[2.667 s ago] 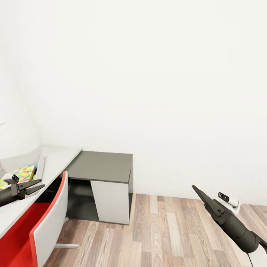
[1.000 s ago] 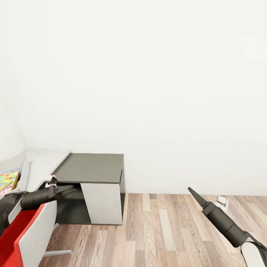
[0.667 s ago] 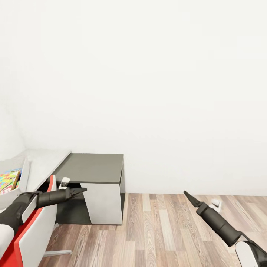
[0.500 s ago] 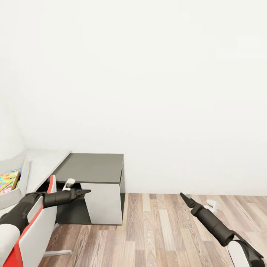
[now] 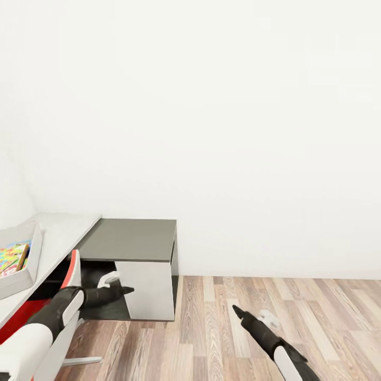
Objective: Put all the toys in the child's room - the three board games (two on the bed and one on the table), the two jigsaw puzzles on the table, and the tennis ball on the table - inside the toy box on the table in the child's room.
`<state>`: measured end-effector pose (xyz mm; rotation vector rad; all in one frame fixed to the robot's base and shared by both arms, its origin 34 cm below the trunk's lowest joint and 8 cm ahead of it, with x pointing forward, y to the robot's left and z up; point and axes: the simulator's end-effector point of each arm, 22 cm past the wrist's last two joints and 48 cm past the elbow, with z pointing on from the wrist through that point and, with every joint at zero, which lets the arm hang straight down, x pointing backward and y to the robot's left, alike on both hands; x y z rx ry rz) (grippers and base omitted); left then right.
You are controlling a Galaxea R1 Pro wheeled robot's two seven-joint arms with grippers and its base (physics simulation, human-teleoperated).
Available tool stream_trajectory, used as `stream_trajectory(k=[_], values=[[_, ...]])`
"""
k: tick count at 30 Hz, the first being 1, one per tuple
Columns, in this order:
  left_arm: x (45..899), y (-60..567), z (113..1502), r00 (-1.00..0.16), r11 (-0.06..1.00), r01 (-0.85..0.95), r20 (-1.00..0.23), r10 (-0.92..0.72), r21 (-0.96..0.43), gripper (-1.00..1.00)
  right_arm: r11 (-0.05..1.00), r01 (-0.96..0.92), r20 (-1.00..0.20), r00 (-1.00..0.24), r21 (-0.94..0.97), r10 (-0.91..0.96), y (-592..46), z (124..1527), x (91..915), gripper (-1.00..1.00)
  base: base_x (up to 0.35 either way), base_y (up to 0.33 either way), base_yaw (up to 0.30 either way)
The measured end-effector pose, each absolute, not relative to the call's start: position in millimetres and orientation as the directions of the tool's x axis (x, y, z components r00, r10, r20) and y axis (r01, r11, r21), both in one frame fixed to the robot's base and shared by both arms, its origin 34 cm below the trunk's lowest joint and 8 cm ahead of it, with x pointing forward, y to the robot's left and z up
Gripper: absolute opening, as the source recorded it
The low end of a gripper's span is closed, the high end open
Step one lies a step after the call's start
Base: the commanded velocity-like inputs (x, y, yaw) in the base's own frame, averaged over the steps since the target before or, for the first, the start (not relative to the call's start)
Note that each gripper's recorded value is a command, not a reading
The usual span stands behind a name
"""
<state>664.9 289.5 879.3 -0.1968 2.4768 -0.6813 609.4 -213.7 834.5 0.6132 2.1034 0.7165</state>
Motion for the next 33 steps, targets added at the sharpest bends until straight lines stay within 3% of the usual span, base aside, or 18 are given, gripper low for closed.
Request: stream_trajectory(k=[7, 11, 19, 33], values=[[603, 313, 783, -0.865, 0.931, -0.145, -0.415, -0.284, -0.335, 1.0, 0.778, 0.269, -0.455, -0.685, 0.568, 0.569, -197, 751, 549, 1.0, 0.0, 0.0, 0.0], [563, 313, 747, -0.89, 0.964, -0.134, -0.399, -0.219, -0.229, 1.0, 0.835, 0.266, -0.451, -0.742, 0.481, 0.496, -199, 728, 525, 1.0, 0.0, 0.0, 0.0], [422, 340, 669, -0.947, 0.996, -0.085, -0.313, -0.073, 0.025, 1.0, 0.932, 0.328, -0.389, -0.847, 0.156, 0.363, -232, 657, 397, 1.0, 0.0, 0.0, 0.0], [257, 368, 631, -0.982, 0.985, -0.073, -0.183, -0.043, 0.158, 1.0, 0.941, 0.338, -0.225, -0.916, 0.016, 0.332, -243, 621, 225, 1.0, 0.0, 0.0, 0.0]])
